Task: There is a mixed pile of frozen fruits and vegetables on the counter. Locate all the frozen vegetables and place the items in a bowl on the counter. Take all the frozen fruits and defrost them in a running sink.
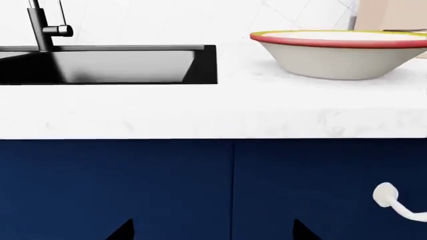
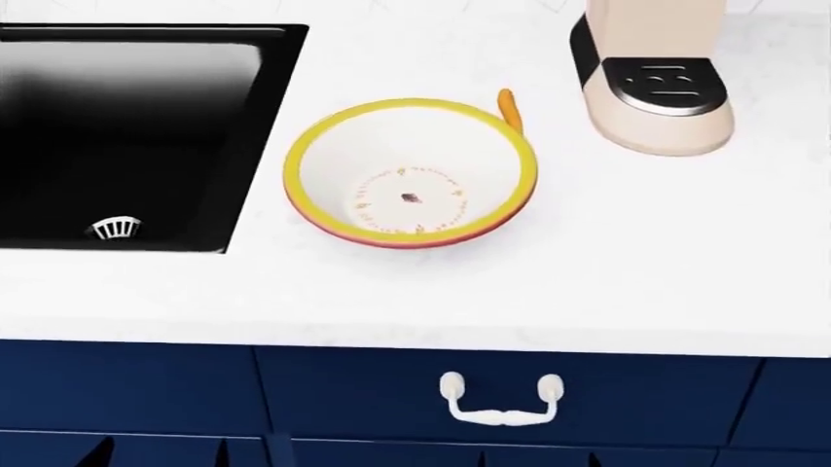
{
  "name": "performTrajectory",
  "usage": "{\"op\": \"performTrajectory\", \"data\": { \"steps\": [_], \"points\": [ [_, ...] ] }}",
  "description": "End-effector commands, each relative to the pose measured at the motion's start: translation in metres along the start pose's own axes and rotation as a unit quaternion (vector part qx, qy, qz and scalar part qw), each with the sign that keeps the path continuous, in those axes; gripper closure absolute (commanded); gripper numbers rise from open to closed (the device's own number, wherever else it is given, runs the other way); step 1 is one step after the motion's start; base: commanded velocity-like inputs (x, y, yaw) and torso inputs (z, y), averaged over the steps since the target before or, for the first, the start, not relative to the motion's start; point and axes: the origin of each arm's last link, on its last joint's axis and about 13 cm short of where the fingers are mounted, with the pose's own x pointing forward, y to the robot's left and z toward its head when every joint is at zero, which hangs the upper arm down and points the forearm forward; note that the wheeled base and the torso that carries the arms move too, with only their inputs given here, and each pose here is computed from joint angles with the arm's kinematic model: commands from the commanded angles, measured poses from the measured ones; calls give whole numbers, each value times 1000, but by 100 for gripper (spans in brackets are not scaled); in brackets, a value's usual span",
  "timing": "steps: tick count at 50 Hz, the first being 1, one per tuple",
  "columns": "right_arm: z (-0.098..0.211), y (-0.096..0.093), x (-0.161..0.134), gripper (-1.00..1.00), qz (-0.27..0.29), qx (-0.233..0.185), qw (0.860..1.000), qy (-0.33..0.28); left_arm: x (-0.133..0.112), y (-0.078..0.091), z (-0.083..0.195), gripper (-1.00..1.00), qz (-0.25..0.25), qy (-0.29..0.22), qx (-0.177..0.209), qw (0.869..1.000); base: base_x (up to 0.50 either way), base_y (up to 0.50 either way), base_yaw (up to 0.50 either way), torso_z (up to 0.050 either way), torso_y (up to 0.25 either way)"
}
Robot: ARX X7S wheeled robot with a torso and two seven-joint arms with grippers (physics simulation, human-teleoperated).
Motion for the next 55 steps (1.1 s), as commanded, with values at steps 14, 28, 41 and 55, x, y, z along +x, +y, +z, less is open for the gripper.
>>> {"op": "performTrajectory", "data": {
  "steps": [14, 28, 41, 55],
  "points": [
    [0, -1, 2, -100, -6, 3, 1000, 4, -2, 6, 0, -100, 5, -13, -6, 1000, 0, 0, 0, 50, 0],
    [41, -11, 7, -100, -16, -5, 999, -27, 1, 9, 39, -100, -6, -30, -27, 999, 0, 0, 0, 23, -1],
    [156, -47, -5, -100, -35, -28, 997, -68, -12, 36, 133, -100, -9, -70, 18, 997, 0, 0, 0, 0, 0],
    [229, -81, -17, -100, -34, -11, 998, -54, 5, 60, 201, -100, -1, -75, 53, 996, 0, 0, 0, 0, 0]
  ]
}}
